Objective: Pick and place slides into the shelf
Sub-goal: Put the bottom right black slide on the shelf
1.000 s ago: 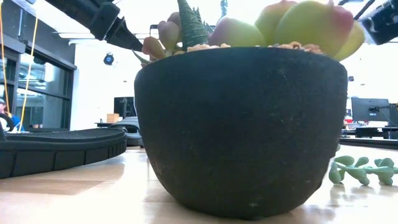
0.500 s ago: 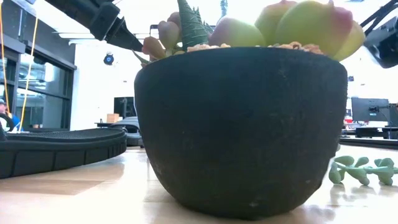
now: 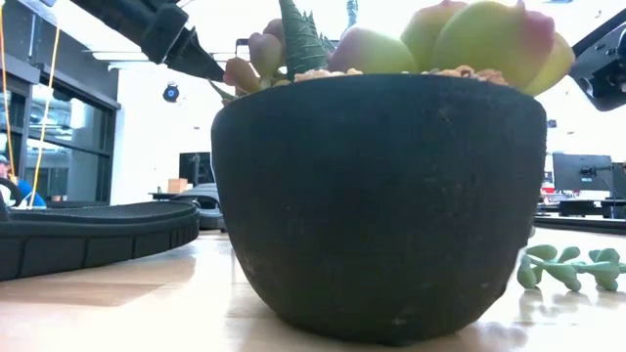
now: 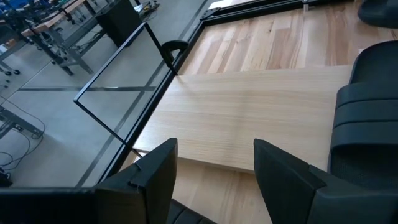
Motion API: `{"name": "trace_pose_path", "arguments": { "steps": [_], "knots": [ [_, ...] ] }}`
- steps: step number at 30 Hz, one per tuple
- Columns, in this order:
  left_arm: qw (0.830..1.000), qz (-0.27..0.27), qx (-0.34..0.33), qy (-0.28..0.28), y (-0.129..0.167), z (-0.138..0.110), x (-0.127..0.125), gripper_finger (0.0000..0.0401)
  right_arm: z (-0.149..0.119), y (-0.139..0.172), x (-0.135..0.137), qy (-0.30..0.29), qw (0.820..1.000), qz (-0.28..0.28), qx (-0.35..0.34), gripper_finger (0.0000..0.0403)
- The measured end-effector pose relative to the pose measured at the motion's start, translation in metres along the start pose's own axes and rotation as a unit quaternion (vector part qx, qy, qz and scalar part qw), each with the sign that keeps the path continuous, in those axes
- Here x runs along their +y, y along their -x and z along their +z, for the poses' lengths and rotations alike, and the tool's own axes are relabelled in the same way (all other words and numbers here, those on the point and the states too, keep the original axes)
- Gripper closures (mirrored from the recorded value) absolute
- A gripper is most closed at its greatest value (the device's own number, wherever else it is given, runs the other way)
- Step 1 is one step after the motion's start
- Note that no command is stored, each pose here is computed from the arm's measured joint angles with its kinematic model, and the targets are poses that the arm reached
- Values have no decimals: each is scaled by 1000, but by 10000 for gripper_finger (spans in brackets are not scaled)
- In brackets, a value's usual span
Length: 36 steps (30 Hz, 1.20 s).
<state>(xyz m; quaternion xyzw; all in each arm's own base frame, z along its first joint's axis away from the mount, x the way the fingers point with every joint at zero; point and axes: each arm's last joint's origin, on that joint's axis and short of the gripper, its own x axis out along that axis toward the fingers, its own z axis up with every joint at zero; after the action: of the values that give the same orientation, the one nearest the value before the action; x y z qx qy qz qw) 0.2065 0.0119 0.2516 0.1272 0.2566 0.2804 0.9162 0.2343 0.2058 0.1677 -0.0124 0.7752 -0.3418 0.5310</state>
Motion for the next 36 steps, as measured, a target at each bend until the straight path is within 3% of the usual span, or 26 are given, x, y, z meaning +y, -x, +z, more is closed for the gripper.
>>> {"name": "trace_pose_path", "arguments": {
  "steps": [6, 15, 28, 36],
  "knots": [
    [1000, 0, 0, 3, 0, 0, 0, 206, 0, 0, -1, 8, 1000, -8, -6, 395],
    [1000, 0, 0, 6, 0, 0, 0, 206, -1, 10, -13, 15, 998, -1, -64, 399],
    [1000, 0, 0, 11, 0, 0, 0, 206, -9, 43, -61, -15, 981, 52, -186, 402],
    [1000, -3, -1, 15, 0, 0, 0, 206, 4, 55, -93, -28, 966, 53, -252, 402]
  ]
}}
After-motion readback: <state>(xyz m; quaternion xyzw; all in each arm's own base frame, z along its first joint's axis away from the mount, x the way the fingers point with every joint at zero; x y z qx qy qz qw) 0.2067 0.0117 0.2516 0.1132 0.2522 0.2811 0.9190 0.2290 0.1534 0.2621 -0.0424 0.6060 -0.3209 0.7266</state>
